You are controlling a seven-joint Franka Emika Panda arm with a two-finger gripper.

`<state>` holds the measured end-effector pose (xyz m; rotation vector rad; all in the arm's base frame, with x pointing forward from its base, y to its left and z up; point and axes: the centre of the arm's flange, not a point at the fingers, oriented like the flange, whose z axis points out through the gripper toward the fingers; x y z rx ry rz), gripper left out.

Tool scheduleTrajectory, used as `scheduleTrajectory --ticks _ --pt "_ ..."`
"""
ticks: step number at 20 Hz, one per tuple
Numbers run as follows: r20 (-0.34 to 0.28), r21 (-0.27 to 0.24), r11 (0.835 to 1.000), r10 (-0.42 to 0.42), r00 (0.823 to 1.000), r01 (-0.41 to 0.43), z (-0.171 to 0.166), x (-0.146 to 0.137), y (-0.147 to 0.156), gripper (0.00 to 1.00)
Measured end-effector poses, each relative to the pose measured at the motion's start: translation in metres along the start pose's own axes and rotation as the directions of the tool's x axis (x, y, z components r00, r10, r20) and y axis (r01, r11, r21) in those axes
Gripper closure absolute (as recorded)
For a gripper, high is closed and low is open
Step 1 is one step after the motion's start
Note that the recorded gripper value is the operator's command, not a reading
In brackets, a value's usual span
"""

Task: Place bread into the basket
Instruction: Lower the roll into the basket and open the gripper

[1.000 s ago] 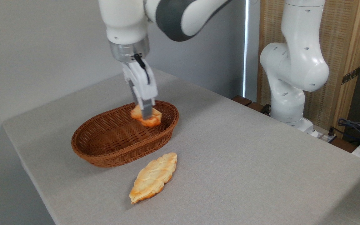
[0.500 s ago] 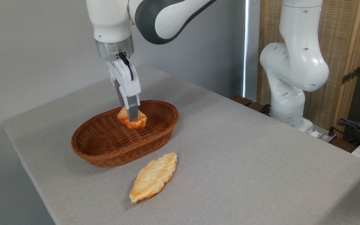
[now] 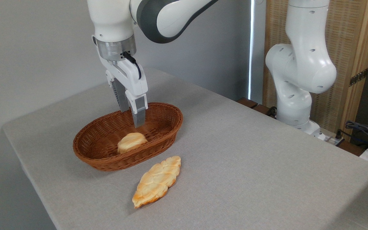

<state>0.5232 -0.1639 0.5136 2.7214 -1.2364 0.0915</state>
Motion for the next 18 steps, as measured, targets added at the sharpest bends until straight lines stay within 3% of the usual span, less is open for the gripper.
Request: scheduleTrajectory --ticks 3,9,18 --pt "-0.002 0.011 1.0 -0.012 1.0 0.012 -0.004 -0.004 -0.007 0.0" --pt "0.011 0.127 0.991 -0.039 0.999 0.037 -0.034 -0.018 -0.036 0.0" --pt "-0.001 0.142 0.988 -0.063 0.998 0.063 -0.044 -0.025 -0.049 0.0"
